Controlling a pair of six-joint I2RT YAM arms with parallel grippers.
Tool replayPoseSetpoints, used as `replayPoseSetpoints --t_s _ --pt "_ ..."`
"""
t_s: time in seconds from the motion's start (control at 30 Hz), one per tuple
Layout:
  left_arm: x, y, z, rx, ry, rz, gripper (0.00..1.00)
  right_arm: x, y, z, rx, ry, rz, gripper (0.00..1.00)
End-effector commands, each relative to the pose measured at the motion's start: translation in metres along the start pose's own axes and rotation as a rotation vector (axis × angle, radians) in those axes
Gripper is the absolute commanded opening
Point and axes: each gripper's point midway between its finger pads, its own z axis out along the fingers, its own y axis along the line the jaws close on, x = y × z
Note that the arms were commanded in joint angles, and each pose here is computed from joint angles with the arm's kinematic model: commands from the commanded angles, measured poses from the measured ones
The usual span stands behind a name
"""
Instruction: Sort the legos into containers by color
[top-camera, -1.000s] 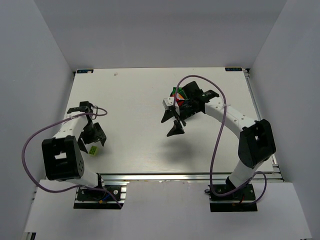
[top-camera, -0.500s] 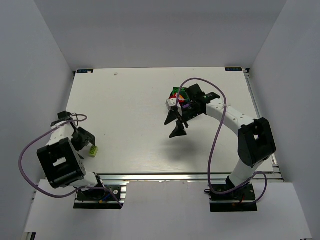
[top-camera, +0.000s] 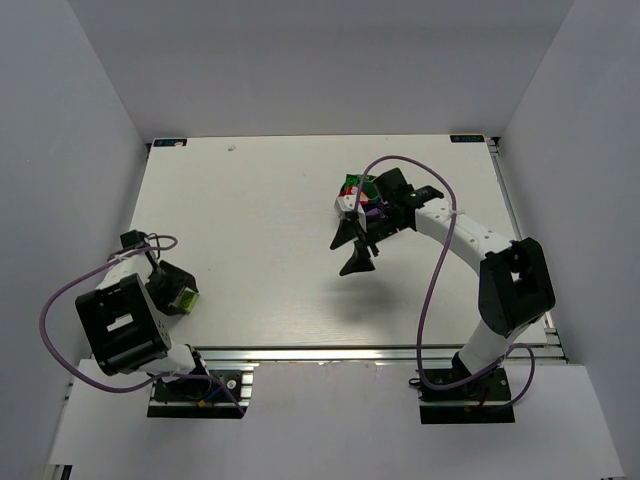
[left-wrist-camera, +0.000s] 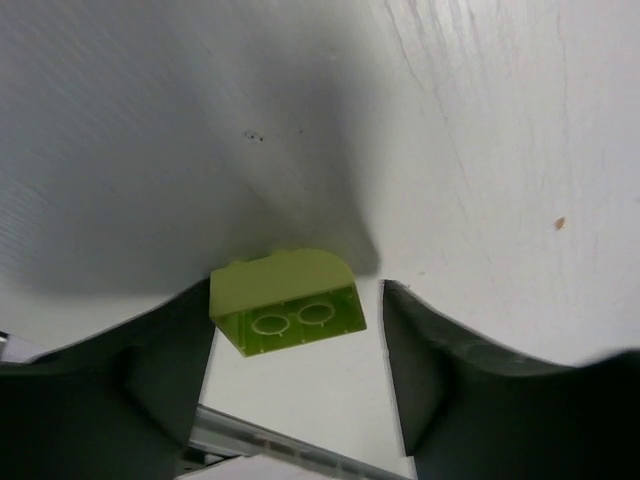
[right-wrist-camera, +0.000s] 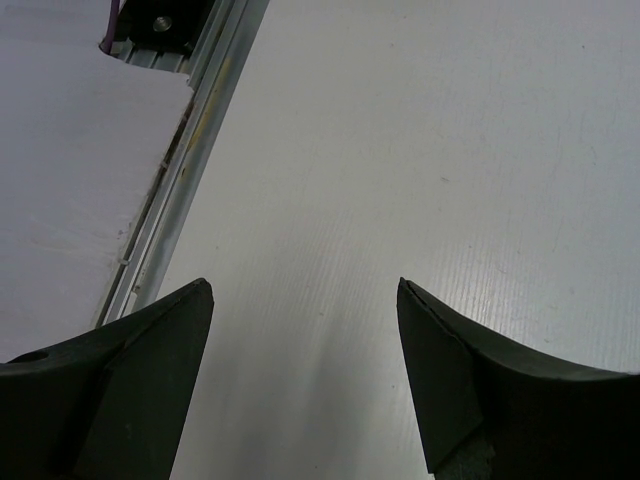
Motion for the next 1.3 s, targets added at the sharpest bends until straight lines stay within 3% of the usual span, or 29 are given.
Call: replayPoseSetpoints --t_s 0.0,0.27,0.43,0.53,0.7,0.8,0.97,1.27 --pt "-0.011 -0.009 0.003 0.042 -0.058 -0.035 0.67 -0.013 0.007 -0.006 0.007 -0.034 -0.033 0.79" --pt "-0.024 -0.025 -0.012 0.102 -0.096 -0.035 0.32 -0.012 0.011 -0.008 0.009 -0.029 -0.019 0.78" --pt "-0.011 -0.089 -0.053 0.409 -0.092 -0.002 0.18 -0.016 -0.013 -0.011 0.135 -0.013 0.14 0.74" --pt "0.01 -0.13 -0.087 0.582 -0.092 0.037 0.17 -0.028 -0.034 -0.015 0.246 -0.047 0.223 0.72" --pt "0.07 -0.215 -0.14 0.878 -0.029 -0.005 0.17 -0.059 -0.045 -0.013 0.333 -0.192 0.695 0.72" --pt "0.093 -0.247 -0.162 0.988 0.005 -0.064 0.17 -0.075 -0.062 -0.009 0.456 -0.235 0.818 0.71" --pt "0.12 -0.29 -0.185 1.077 0.074 -0.106 0.16 -0.119 -0.088 -0.007 0.538 -0.333 0.798 0.67" --pt "0.144 -0.314 -0.201 1.161 0.165 -0.17 0.16 -0.134 -0.114 -0.007 0.63 -0.406 0.69 0.61"
